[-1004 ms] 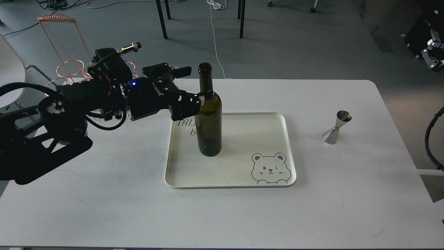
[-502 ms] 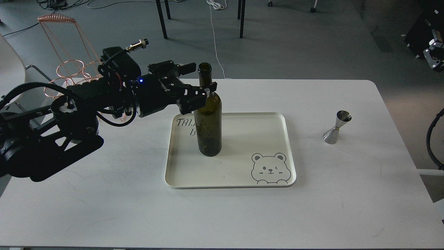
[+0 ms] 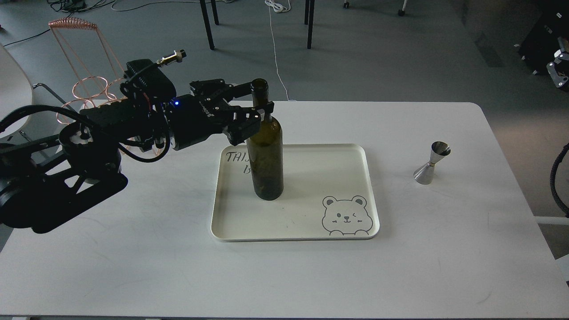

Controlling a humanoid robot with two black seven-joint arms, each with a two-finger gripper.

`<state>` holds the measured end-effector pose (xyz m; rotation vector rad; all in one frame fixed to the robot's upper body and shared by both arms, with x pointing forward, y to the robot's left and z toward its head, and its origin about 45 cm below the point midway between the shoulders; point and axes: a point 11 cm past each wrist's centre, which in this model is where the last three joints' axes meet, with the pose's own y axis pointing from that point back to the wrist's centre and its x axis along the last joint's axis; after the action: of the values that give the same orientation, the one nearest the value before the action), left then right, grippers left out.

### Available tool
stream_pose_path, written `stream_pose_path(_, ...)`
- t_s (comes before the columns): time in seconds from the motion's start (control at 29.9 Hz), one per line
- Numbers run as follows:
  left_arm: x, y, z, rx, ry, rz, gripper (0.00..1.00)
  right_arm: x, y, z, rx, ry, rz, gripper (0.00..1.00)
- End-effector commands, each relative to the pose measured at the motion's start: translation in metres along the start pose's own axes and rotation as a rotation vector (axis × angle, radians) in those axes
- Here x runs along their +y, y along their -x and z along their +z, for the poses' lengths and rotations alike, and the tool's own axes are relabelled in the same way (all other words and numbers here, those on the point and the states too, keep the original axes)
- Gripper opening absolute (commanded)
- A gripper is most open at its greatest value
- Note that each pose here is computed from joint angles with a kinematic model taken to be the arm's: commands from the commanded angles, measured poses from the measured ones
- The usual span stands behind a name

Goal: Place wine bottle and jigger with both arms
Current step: 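Close the left gripper around the bottle neck, then lift the bottle and carry it over the copper wine rack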

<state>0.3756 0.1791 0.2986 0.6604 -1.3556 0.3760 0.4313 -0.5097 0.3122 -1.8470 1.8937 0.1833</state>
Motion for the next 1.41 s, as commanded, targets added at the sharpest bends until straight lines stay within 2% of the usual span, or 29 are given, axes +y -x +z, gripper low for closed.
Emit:
stream_pose_path(0.0, 0.0, -0.001, 0.0, -0.003, 0.001, 0.001, 0.55, 0.0, 0.0, -0.001, 0.001, -0.001, 0.0, 0.99)
stream_pose_path(0.17, 0.0, -0.001, 0.001, -0.003, 0.002, 0.002, 0.45, 0.0, 0.0, -0.002, 0.002, -0.002, 0.0, 0.99)
stream_pose_path(0.97, 0.004, -0.006, 0.006, -0.015, 0.021, 0.018, 0.24, -0.001, -0.002, -0.011, 0.021, -0.011, -0.002, 0.99)
stream_pose_path(1.14, 0.01, -0.017, 0.008, -0.035, 0.029, 0.055, 0.19, -0.001, -0.002, -0.012, 0.022, -0.011, -0.002, 0.99)
stream_pose_path(1.37, 0.039, -0.052, -0.014, -0.079, -0.005, 0.12, 0.18, -0.002, -0.002, -0.013, 0.021, -0.015, -0.004, 0.99)
